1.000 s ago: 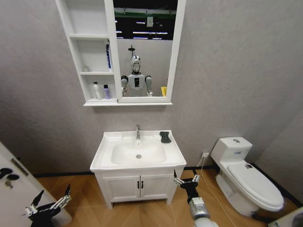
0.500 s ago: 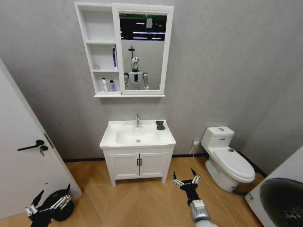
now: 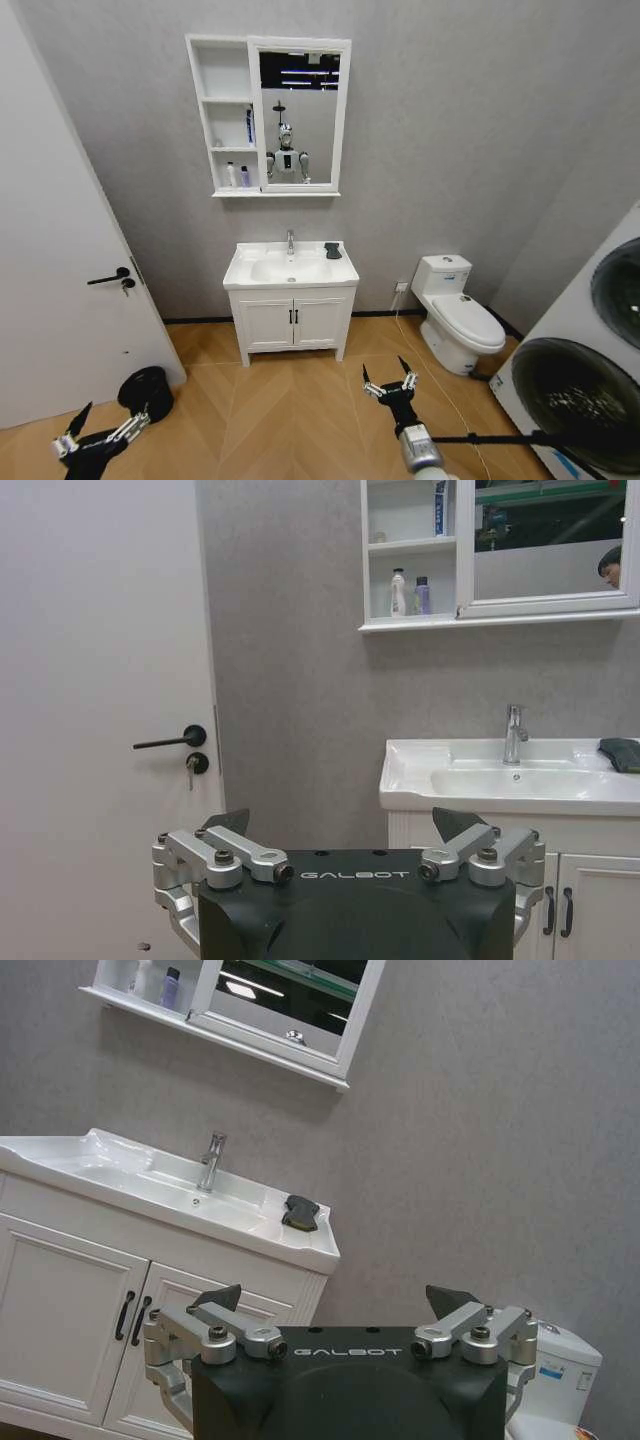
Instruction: Move facial cleanser and shampoo from washbasin to cabinet, then wipe washbasin with towel.
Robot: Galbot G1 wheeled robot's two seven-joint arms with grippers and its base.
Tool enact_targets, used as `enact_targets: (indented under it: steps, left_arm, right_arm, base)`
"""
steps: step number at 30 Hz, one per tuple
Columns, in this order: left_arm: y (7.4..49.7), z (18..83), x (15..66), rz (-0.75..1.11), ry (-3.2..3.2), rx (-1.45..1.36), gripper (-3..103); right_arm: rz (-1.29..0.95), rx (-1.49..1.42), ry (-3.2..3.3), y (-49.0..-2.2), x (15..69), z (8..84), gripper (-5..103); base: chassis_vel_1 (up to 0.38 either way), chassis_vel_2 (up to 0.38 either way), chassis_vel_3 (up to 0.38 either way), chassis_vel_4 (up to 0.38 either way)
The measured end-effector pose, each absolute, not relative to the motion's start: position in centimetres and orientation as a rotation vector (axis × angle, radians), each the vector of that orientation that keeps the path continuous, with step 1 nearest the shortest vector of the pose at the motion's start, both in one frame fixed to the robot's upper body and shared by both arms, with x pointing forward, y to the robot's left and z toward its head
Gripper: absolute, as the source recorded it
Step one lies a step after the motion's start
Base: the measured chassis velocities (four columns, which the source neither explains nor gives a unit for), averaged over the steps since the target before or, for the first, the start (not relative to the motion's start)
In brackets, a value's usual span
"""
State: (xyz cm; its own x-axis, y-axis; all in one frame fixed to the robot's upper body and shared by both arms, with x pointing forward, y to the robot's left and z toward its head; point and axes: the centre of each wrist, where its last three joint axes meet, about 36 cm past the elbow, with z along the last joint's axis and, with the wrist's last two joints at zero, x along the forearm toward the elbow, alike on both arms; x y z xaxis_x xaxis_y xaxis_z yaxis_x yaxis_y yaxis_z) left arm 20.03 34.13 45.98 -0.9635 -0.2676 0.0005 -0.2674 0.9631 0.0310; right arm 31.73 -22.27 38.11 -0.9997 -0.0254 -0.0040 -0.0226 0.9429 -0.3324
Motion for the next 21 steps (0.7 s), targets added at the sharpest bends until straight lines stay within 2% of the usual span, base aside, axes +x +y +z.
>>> enact_targets:
  steps: [21]
  left_arm:
    - [34.14,45.99,20.03,-0.048,-3.108,0.424,100]
  right_arm:
    - [-0.528,-0.034,3.089,-22.27,31.77,38.11,100]
  base:
    - [-0.02,0.008,0.021,-0.007]
